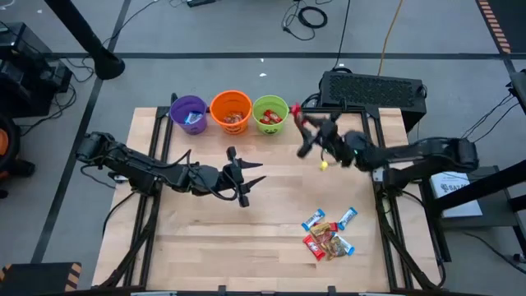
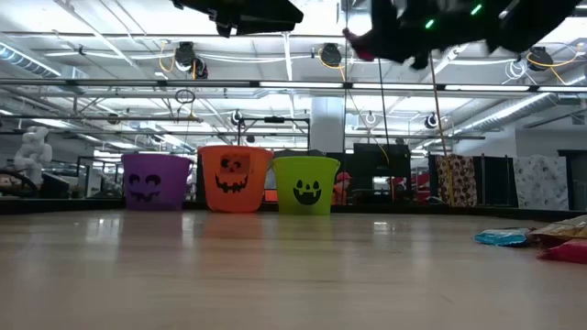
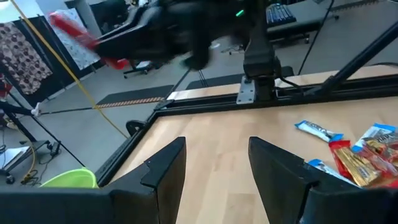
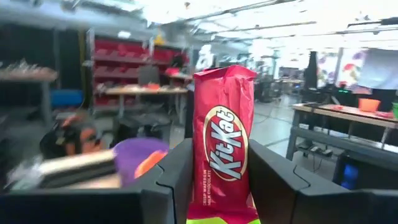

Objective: Sort candy by brand, put in halloween buckets
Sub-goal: Put the top red chocolate bar into the green bucket, then put the white chocolate bar into the violet bucket

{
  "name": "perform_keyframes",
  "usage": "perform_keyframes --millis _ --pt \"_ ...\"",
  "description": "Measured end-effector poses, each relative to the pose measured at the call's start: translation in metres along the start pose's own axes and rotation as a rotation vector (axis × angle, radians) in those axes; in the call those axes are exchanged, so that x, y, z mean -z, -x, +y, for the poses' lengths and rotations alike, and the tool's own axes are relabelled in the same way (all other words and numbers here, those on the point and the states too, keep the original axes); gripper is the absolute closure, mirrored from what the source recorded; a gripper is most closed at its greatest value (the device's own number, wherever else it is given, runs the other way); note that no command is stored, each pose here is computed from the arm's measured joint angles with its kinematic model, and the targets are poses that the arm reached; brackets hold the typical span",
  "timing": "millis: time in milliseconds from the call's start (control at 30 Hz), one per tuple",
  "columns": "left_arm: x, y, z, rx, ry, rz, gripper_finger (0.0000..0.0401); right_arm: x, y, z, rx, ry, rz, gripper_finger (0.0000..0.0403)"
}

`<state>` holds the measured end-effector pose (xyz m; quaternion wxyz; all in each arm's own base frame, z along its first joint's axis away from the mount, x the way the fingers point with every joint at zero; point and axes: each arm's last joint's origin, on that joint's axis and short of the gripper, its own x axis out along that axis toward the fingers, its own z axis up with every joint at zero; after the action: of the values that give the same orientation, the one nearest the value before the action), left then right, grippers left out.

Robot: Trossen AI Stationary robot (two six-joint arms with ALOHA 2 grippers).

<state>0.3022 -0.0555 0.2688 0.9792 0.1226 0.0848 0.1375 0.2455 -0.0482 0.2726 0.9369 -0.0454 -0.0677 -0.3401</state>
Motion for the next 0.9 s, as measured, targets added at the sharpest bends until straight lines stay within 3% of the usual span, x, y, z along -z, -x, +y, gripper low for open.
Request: perform_keyframes --millis 167,333,533,733,900 --pt "0.001 -0.002 0.003 -0.006 -0.003 0.002 0.0218 0.034 -0.04 -0.038 0.062 -0.123 -0.013 0.0273" --pt "0.0 -0.003 0.004 0.028 0.001 -0.012 0.0218 0.068 -0.083 -0.058 0.01 -0.204 0.075 0.0273" --pt "-0.002 -0.003 0.004 0.051 0.009 -0.034 0.0218 0.094 -0.134 -0.058 -0.036 -0.19 0.337 0.0256" --pt "-0.001 -0.002 0.002 0.061 0.01 -0.022 0.0218 0.079 -0.162 -0.051 -0.054 -0.111 0.542 0.0177" --pt "0.0 0.001 -0.003 0.082 -0.001 -0.011 0.0218 0.026 -0.145 -0.044 -0.098 -0.064 0.634 0.0126"
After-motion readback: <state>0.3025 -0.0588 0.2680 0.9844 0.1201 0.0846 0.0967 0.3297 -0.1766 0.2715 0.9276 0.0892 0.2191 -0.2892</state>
